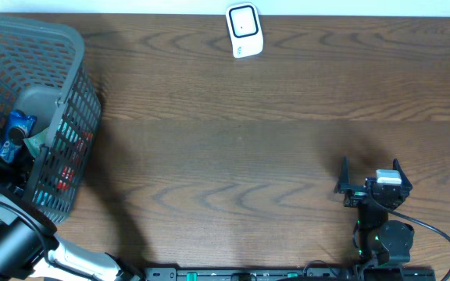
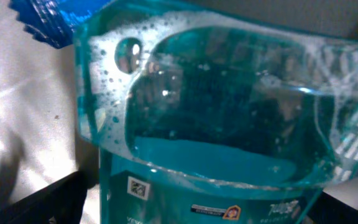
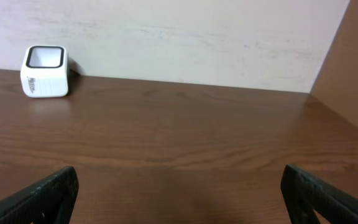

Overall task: Scan the item barcode
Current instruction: 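Lift the bottle out and place it on the table center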

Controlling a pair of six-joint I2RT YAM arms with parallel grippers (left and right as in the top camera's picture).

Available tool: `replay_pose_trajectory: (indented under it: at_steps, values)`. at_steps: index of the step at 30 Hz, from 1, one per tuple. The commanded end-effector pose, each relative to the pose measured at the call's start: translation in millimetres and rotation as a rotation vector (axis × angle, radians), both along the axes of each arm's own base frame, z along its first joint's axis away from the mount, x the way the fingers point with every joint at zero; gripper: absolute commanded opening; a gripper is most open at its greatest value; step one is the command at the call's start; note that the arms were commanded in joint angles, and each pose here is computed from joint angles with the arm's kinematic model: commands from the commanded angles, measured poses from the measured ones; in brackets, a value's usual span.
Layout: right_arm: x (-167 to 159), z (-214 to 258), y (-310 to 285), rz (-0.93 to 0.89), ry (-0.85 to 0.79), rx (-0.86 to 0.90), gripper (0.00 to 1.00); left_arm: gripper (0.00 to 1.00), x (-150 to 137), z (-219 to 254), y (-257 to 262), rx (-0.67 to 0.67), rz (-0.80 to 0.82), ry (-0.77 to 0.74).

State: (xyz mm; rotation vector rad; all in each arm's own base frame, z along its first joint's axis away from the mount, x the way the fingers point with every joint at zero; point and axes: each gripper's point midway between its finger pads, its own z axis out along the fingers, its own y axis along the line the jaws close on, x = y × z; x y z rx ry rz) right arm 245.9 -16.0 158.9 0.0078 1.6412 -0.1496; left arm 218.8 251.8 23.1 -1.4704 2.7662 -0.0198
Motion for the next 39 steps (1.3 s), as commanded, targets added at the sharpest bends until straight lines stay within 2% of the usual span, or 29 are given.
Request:
replay_pose_trajectory:
  at_steps: [1, 2, 3, 5, 6, 10, 16, 20, 29, 39]
  values:
    - [0, 0, -1, -0.001, -0.003, -0.006, 0.99, 0.98, -5, -14, -11, -0.041, -0.027, 0.034]
    - [0, 0, -1, -0.001, -0.003, -0.006, 0.99, 0.99, -6, -16, -14, -0.049, -0.032, 0.041]
    - [0, 0, -1, -0.001, -0.003, -0.006, 0.99, 0.94, -7, -19, -17, -0.055, -0.035, 0.046]
    - [0, 0, -1, -0.001, -0.003, -0.006, 0.99, 0.75, -10, -23, -21, -0.065, -0.035, 0.054]
    - [0, 0, -1, -0.001, -0.003, -0.006, 0.99, 0.68, -11, -23, -21, -0.067, -0.035, 0.057]
    - [0, 0, -1, -0.001, -0.003, -0.006, 0.99, 0.52, -12, -22, -23, -0.072, -0.035, 0.061]
    - [0, 0, -1, -0.001, -0.003, -0.006, 0.99, 0.52, -7, -14, -16, -0.048, -0.036, 0.045]
    - [0, 0, -1, -0.001, -0.003, -0.006, 0.99, 0.52, 7, 18, -1, 0.002, -0.035, 0.003]
    - [0, 0, -1, -0.001, -0.003, -0.006, 0.99, 0.52, 37, 130, 34, 0.202, -0.035, -0.17]
    - [0, 0, -1, -0.001, -0.003, -0.006, 0.99, 0.52, 42, 269, 25, 0.492, -0.048, -0.437]
